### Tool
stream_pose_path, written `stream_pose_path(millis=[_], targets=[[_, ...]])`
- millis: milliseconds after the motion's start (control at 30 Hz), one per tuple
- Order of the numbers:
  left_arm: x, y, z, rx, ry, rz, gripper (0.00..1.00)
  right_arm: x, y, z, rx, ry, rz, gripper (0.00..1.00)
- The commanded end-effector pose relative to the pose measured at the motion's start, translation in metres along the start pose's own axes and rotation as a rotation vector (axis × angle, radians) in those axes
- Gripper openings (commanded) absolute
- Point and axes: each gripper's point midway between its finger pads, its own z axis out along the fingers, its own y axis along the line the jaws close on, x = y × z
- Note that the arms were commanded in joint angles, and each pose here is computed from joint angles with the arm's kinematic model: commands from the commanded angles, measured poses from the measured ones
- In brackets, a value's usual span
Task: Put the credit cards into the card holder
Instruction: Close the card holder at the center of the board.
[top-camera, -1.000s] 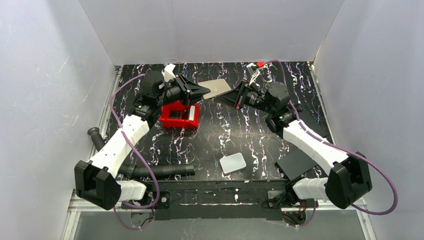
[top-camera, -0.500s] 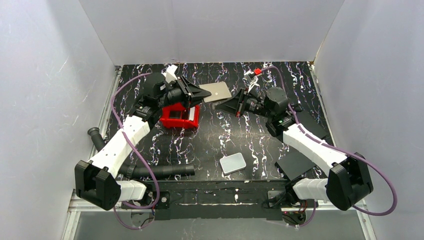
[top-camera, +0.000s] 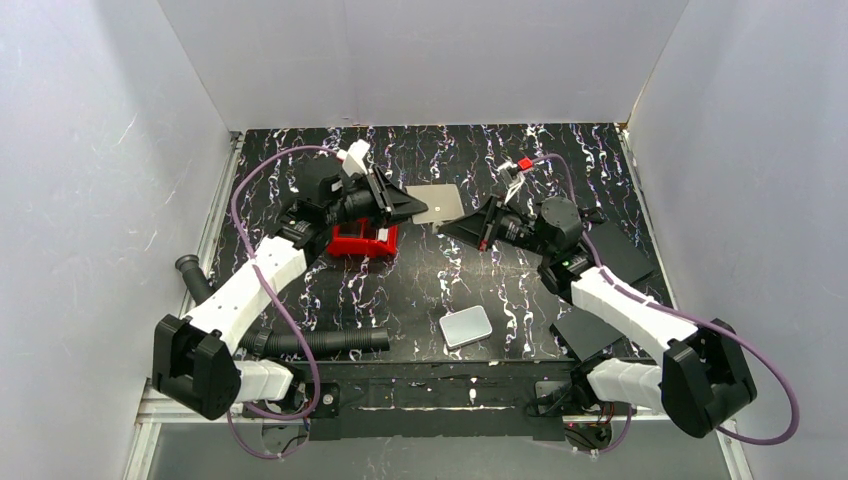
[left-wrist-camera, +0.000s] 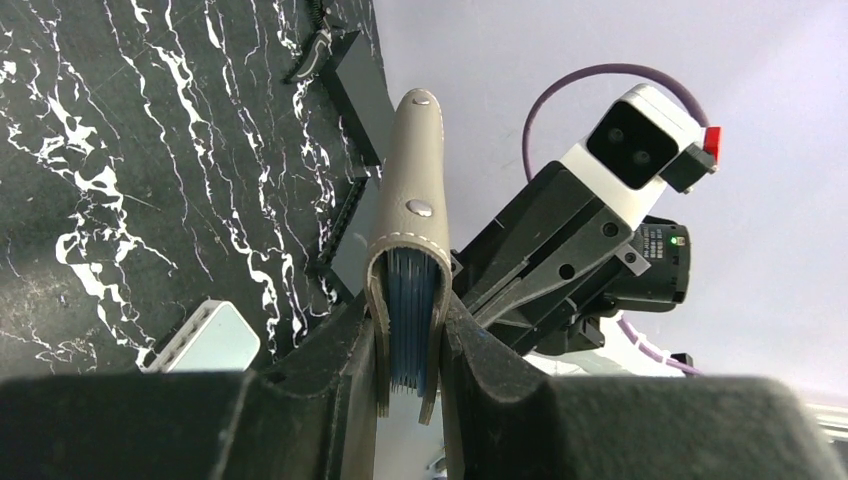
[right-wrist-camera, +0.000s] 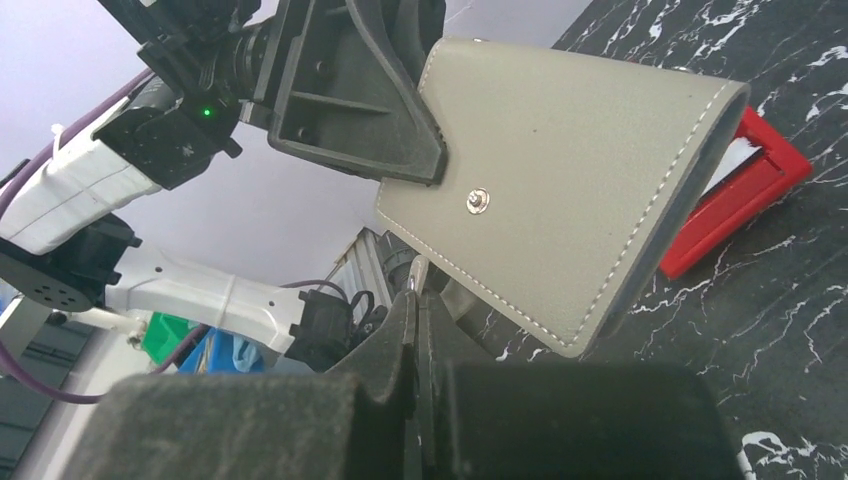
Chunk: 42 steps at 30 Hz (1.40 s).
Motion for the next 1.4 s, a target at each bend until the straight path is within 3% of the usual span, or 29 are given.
stream_pose_path(millis=[0,400,667,933,1267,1367], targets=[[-0.007,0.005,0.015,0.002,-0.054,0.125,0.0,-0.009,0.008,-0.013,0.015,-0.07,-0.005,0.01],[0.008,0.067,0.063,-0.097,-0.059,0.058,0.0,0.012,-0.063,-0.044,0.331,-0.103,0.106,0.01],[0.043,0.103,0.092,-0.08,0.071,0.016,0.0,0.038,-0.107,-0.052,0.419,-0.03,0.074,0.01],[0.056,0.136,0.108,-0.11,0.13,-0.014,0.0,0.062,-0.151,-0.06,0.436,0.043,0.128,0.01],[0.073,0.168,0.115,-0.149,0.178,-0.063,0.0,0.081,-0.162,-0.044,0.319,0.127,0.13,0.01],[0.076,0.175,0.117,-0.162,0.184,-0.082,0.0,0.083,-0.172,-0.044,0.359,0.139,0.138,0.01]])
